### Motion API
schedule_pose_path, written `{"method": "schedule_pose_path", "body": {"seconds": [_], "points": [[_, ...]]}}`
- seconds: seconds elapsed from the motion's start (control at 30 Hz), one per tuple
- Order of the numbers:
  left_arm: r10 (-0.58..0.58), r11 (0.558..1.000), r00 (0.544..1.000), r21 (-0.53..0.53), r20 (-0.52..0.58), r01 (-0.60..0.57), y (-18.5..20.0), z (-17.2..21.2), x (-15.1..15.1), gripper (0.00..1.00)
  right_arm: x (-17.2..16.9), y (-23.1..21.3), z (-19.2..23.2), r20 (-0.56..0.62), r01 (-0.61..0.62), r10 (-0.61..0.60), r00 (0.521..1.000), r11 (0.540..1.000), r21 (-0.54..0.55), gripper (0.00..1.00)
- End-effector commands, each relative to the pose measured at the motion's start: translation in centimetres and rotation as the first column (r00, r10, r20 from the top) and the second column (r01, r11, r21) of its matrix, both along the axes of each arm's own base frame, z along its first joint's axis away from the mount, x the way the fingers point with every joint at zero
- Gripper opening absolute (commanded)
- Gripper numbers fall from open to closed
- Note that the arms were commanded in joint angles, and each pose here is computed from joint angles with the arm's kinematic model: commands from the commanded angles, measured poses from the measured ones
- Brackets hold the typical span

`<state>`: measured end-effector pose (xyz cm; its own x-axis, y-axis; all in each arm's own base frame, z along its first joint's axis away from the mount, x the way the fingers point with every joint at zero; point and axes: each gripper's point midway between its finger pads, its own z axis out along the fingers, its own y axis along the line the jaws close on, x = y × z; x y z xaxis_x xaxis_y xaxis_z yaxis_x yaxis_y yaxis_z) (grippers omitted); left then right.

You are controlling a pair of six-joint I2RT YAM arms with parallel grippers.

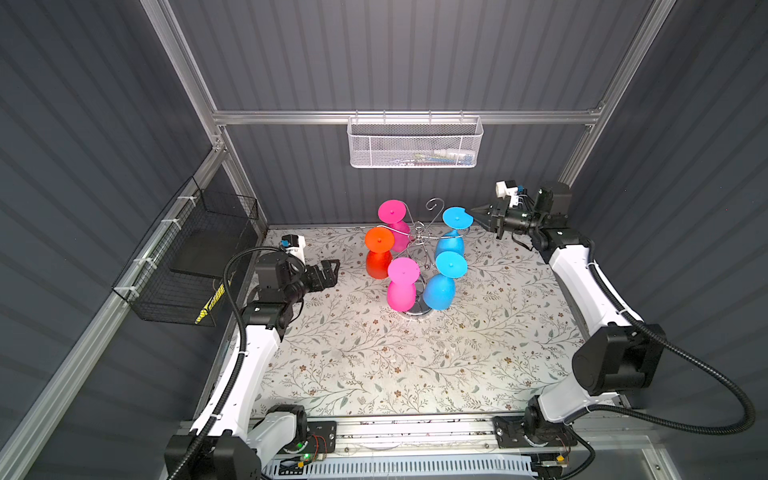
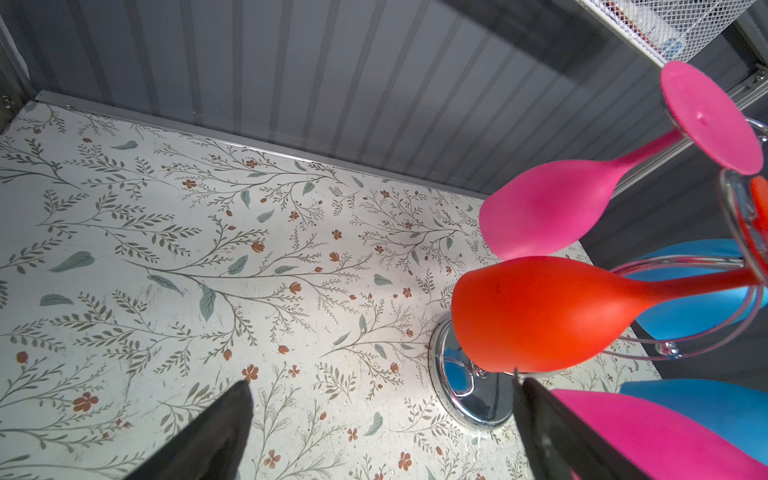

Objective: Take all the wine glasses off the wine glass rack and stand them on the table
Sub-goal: 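Close the right gripper on the blue glass and work it off its hook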

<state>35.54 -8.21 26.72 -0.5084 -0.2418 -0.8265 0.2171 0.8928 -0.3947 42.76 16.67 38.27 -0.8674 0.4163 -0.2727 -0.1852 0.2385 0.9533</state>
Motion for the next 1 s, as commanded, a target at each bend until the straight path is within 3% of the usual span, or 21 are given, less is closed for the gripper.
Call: {"method": "schedule_pose_path", "body": {"seconds": [0.0,0.3,0.97], "points": [[0.001,1.000,1.000,-0.006,0.016,-0.001,0.1,1.0,-0.5,1.00,-1.4,-0.2,1.8,0.054,-0.012,0.012,0.998,1.000,0.008,0.00],[-0.005,1.000,1.000,-0.015,0.026,0.006,-0.1,1.4,-0.7,1.00,-2.2,-1.8,1.3,0.037,0.046,-0.045,0.998,0.998,-0.037,0.00],[-0.022,0.999,0.999,-0.035,0.030,0.023,-0.5,1.4,-0.3,1.00,-4.6,-0.6,1.7,0.044,0.030,-0.028,0.999,0.998,-0.058,0.00]]}}
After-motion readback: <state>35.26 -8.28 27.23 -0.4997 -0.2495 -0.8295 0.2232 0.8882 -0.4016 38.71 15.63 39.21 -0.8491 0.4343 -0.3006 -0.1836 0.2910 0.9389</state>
